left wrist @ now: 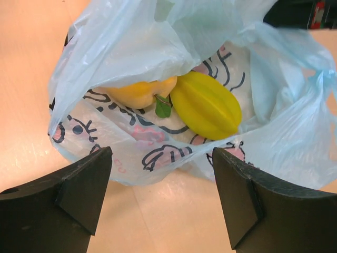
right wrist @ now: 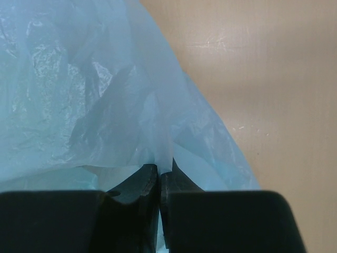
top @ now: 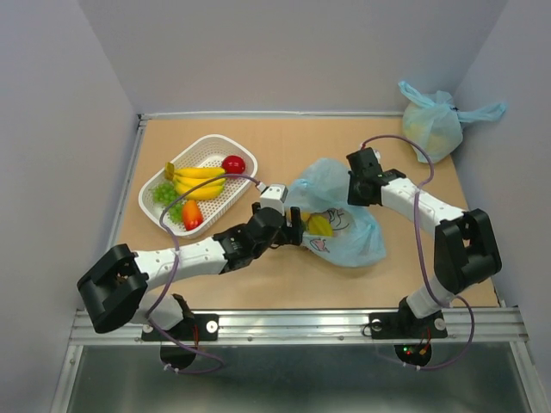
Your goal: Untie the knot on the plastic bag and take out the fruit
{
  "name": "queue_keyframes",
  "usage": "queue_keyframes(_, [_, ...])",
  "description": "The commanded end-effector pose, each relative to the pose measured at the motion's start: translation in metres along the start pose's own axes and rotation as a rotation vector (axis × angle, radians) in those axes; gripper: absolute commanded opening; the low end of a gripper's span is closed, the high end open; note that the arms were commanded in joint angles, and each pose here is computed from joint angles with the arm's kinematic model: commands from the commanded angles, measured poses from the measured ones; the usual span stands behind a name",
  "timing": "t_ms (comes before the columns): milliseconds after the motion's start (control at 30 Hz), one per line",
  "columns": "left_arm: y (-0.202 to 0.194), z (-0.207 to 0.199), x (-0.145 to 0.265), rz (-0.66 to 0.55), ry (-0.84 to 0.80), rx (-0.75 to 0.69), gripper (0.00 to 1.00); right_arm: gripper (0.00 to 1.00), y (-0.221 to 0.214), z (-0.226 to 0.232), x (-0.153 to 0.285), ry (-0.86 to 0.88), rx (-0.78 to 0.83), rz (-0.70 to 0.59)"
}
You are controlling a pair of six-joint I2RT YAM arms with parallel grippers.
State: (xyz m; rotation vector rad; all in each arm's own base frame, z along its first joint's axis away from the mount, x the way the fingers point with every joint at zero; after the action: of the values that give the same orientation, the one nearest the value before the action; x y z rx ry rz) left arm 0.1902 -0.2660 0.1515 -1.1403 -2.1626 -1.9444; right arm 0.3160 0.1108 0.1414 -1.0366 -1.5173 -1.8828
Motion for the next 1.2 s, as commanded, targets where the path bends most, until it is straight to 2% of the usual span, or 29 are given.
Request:
queue_keyframes(0, [0.036,-0.016,-0.007,-0.096,0.025,0.101,0.88,0.07,-0.004,0.008,-0.001,0.068,-0.086,0.001])
queue_keyframes(133, [0.034,-0.021,-0.027,-0.059,0.064,0.071,0.88,0.07,0.005,0.015,0.005,0.110,-0.104,-0.024])
queue_keyframes(300, [0.036,-0.005,-0.049,-0.077,0.190,0.061,0.90,0.07,0.019,0.024,0.019,0.184,-0.108,-0.048])
queue_keyframes(433, [0.037,0.000,-0.062,-0.046,0.240,0.025,0.90,0.07,0.024,0.030,0.026,0.230,-0.111,-0.050])
queue_keyframes(500, [0.039,0.002,-0.064,-0.051,0.252,0.012,0.91,0.17,0.026,0.030,0.027,0.228,-0.101,-0.056])
queue_keyframes(533, [0.041,0.003,-0.064,-0.054,0.251,0.009,0.91,0.27,0.028,0.029,0.027,0.225,-0.089,-0.065])
queue_keyframes(567, [0.043,0.004,-0.064,-0.055,0.248,0.008,0.91,0.51,0.031,0.029,0.032,0.232,-0.066,-0.082])
queue_keyframes(667, [0.046,0.007,-0.061,-0.053,0.233,-0.022,0.91,0.80,0.046,0.026,0.054,0.289,0.098,-0.159])
queue_keyframes(733, [0.046,0.008,-0.057,-0.049,0.219,-0.040,0.91,0.86,0.055,0.028,0.067,0.334,0.167,-0.200])
queue_keyframes(867, [0.040,0.011,-0.046,-0.047,0.171,-0.052,0.91,0.93,0.068,0.046,0.095,0.537,0.324,-0.237])
queue_keyframes(967, [0.038,0.014,-0.041,-0.047,0.153,-0.055,0.91,0.97,0.063,0.058,0.098,0.657,0.433,-0.213])
queue_keyframes(1167, [0.042,0.015,-0.036,-0.071,0.090,-0.079,0.91,0.98,0.046,0.074,0.086,0.786,0.576,-0.146])
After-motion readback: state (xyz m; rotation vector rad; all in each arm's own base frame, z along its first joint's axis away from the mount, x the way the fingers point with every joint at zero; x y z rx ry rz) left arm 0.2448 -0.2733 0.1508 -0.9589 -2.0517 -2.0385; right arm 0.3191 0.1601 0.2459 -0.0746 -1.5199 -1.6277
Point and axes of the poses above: each gripper's point midway between its finger pads, its own x axis back along the fingers, its own z axis along the line the jaws close on, y = z × x, the point moved 7 cm from there along x, back along the fingers, and after that the axes turned 8 degrees about -x, right-handed, at the moved point
